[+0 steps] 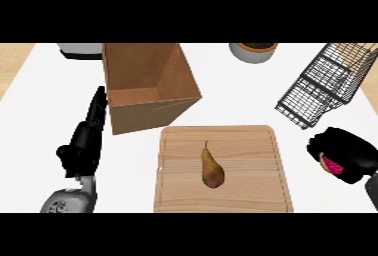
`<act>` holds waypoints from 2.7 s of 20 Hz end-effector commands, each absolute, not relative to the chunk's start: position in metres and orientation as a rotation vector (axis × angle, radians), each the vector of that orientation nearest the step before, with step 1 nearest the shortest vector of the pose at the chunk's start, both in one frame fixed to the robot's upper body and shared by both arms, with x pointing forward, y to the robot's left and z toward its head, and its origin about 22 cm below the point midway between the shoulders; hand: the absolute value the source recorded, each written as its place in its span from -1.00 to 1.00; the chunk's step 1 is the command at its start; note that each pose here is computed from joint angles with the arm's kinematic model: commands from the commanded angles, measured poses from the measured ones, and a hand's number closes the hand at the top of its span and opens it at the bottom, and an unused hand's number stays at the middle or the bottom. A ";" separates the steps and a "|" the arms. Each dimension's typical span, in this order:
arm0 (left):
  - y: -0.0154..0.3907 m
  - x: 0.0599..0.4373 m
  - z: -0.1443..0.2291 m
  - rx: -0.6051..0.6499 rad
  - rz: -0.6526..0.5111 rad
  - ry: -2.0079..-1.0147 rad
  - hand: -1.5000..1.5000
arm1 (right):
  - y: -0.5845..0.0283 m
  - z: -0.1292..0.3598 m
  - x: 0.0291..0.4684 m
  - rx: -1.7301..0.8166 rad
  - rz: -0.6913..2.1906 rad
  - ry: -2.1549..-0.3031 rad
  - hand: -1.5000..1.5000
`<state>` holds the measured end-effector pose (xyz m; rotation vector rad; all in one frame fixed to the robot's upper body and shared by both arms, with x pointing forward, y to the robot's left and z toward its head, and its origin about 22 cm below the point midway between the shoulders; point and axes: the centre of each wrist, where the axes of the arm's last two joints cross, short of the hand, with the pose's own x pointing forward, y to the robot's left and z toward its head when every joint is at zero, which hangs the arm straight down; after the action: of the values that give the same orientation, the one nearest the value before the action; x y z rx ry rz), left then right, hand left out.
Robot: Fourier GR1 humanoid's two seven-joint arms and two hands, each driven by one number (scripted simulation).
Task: Pick the cupcake from the cutting board and place it in the tiered basket
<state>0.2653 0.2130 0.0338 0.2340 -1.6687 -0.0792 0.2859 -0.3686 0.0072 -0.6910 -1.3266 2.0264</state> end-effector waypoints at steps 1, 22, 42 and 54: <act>0.220 0.269 0.031 0.217 -0.097 -1.662 0.00 | -0.424 0.022 0.247 -0.869 1.964 -1.265 1.00; 0.199 0.268 0.026 0.193 -0.115 -1.658 0.00 | -0.471 0.314 0.215 -0.960 1.431 -1.600 1.00; 0.196 0.271 0.019 0.183 -0.128 -1.679 0.00 | -0.429 0.302 0.331 -0.923 1.223 -1.628 1.00; 0.187 0.267 0.029 0.182 -0.113 -1.674 0.00 | -0.430 0.254 0.385 -0.761 1.028 -1.492 -1.00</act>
<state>0.2736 0.1939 0.0358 0.1893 -1.6984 -0.1133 0.3668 -0.4363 0.2623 -0.8721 -1.5502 1.1325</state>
